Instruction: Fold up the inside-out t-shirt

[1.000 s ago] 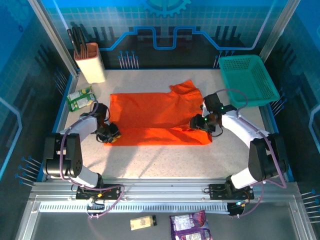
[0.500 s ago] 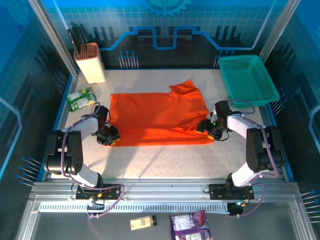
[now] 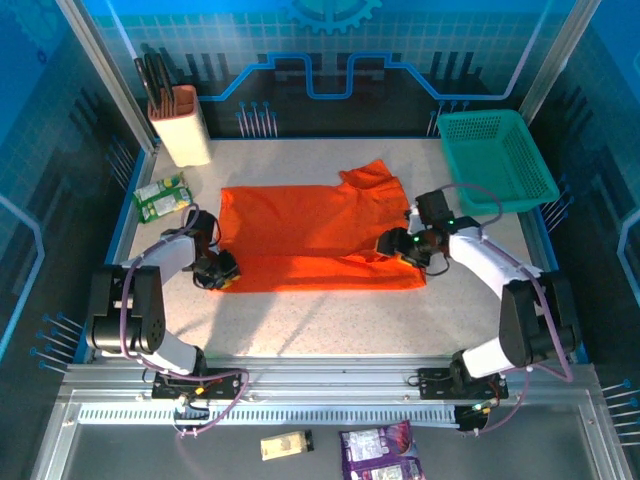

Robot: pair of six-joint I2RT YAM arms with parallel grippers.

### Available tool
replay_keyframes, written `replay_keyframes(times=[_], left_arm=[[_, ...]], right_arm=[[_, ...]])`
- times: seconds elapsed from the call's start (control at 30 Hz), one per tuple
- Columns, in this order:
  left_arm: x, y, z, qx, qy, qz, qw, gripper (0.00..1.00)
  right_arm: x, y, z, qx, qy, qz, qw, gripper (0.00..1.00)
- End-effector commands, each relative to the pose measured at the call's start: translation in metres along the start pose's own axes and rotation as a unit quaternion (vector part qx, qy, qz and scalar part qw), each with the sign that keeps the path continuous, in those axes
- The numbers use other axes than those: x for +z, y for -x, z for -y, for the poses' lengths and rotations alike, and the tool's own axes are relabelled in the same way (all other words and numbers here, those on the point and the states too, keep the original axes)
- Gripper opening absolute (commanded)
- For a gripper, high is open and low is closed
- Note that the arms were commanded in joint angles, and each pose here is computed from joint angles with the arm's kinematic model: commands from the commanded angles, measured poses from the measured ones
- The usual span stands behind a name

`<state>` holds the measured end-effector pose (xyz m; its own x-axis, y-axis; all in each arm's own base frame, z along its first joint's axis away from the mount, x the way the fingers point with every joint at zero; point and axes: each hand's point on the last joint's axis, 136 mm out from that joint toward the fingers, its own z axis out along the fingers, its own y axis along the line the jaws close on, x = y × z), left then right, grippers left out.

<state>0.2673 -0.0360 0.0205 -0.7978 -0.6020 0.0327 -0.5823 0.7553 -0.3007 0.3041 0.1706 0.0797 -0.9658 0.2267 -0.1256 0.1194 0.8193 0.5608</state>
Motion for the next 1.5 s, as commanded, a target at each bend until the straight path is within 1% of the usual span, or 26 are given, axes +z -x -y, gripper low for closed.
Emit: replay_keyframes(times=[0.0,0.2,0.27,0.33,0.4,0.43,0.53,0.77,0.87,0.93,1.0,1.1,1.2,1.27,1.33,1.47], left_arm=[[-0.003,-0.007,0.004,0.004,-0.014,-0.01,1.0,0.23],[-0.003,-0.009,0.004,0.003,-0.017,-0.009,1.0,0.23],[-0.002,-0.009,0.002,0.002,-0.015,-0.007,1.0,0.23],[-0.001,-0.009,0.002,0.0,-0.015,-0.008,1.0,0.23],[-0.002,-0.009,0.002,-0.001,-0.016,-0.008,1.0,0.22],[-0.003,-0.009,0.002,0.0,-0.015,-0.007,1.0,0.22],[-0.006,-0.008,0.003,0.001,-0.015,-0.002,1.0,0.22],[-0.009,-0.005,0.004,0.002,-0.014,0.002,1.0,0.22],[-0.014,-0.004,0.008,0.007,-0.019,0.005,1.0,0.22],[-0.017,-0.004,0.012,0.013,-0.028,0.006,0.999,0.23],[-0.019,-0.003,0.021,0.021,-0.047,0.005,0.999,0.23],[-0.022,-0.005,0.04,0.049,-0.065,-0.002,0.997,0.22],[-0.024,-0.011,0.07,0.088,-0.09,-0.011,0.992,0.22],[-0.026,-0.015,0.097,0.122,-0.122,-0.011,0.985,0.23],[-0.026,-0.021,0.127,0.164,-0.147,-0.011,0.975,0.25],[-0.016,-0.036,0.179,0.253,-0.15,-0.019,0.956,0.27]], right_arm=[[0.023,0.0,-0.021,0.023,0.038,-0.023,0.999,0.69],[0.05,0.002,-0.021,0.053,0.043,-0.031,0.997,0.71],[0.057,0.003,-0.021,0.064,0.051,-0.034,0.996,0.7],[0.059,0.008,-0.026,0.069,0.063,-0.029,0.995,0.64],[0.057,0.015,-0.034,0.067,0.077,-0.017,0.995,0.59],[0.056,0.02,-0.037,0.066,0.078,-0.011,0.995,0.58],[0.051,0.036,-0.049,0.056,0.083,0.008,0.995,0.56],[0.053,0.085,-0.083,0.015,0.11,0.036,0.993,0.54],[0.04,0.087,-0.088,-0.005,0.104,0.044,0.994,0.54],[0.032,0.081,-0.083,-0.015,0.093,0.043,0.995,0.55],[0.025,0.071,-0.071,-0.019,0.07,0.037,0.997,0.55],[0.017,0.055,-0.049,-0.025,0.03,0.027,0.999,0.55],[0.004,0.044,-0.023,-0.029,-0.007,0.033,0.999,0.55],[-0.006,0.044,-0.005,-0.035,-0.033,0.043,0.998,0.55],[-0.015,0.045,0.013,-0.043,-0.059,0.045,0.996,0.53],[-0.029,0.054,0.032,-0.086,-0.079,0.05,0.992,0.51]])
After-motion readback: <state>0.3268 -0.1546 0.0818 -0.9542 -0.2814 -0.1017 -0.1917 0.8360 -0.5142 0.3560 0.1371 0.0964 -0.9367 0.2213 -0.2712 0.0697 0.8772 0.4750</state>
